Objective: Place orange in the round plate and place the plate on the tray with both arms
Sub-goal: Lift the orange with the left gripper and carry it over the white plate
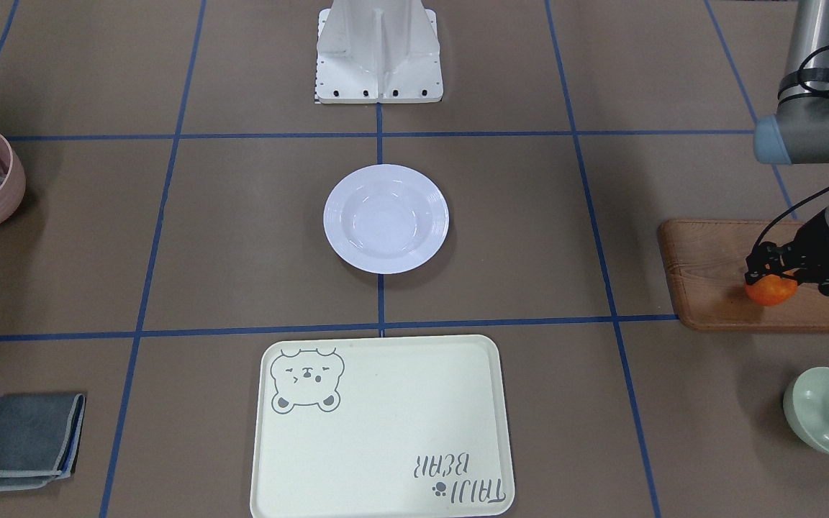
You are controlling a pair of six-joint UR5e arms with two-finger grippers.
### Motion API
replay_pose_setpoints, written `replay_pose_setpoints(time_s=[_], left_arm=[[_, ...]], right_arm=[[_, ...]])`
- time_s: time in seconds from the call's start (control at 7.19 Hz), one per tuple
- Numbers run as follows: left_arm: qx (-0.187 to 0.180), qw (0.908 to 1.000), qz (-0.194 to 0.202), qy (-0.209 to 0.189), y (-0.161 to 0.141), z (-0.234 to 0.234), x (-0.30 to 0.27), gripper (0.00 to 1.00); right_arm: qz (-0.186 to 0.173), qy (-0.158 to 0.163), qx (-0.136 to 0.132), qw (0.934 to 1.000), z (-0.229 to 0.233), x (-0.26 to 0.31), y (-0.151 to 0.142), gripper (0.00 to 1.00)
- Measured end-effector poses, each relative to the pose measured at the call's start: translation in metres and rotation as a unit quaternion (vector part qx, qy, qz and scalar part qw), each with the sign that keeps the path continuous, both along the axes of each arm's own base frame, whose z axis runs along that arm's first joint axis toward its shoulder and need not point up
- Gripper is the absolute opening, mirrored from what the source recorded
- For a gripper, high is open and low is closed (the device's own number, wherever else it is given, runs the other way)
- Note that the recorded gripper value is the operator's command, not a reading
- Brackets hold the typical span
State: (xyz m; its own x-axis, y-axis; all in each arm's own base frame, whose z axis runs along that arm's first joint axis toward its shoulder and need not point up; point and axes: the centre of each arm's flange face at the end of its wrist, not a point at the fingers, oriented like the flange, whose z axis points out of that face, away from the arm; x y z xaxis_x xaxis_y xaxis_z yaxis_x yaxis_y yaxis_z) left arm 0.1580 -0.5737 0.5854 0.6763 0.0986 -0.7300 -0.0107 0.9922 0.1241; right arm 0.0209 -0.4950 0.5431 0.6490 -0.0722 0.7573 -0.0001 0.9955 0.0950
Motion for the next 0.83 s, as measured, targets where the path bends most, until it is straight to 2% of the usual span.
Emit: replay_pose_setpoints(time_s=[0.42, 0.7, 0.83], left_arm=[[-0.043, 0.9989, -0.017, 0.007, -0.041, -0.142, 0.014, 0.00], [-0.093, 0.9941, -0.049, 0.028, -0.039, -0.232, 0.089, 0.00], [-0.118, 0.9904, -0.064, 0.033, -0.026, -0.276, 0.148, 0.00]], right_arm=[[0.001, 0.000, 0.005, 1.0000, -0.006, 0.000, 0.000, 1.00], [0.001, 0.001, 0.006, 1.0000, -0.006, 0.000, 0.000, 1.00], [0.001, 0.001, 0.007, 1.0000, -0.007, 0.000, 0.000, 1.00]])
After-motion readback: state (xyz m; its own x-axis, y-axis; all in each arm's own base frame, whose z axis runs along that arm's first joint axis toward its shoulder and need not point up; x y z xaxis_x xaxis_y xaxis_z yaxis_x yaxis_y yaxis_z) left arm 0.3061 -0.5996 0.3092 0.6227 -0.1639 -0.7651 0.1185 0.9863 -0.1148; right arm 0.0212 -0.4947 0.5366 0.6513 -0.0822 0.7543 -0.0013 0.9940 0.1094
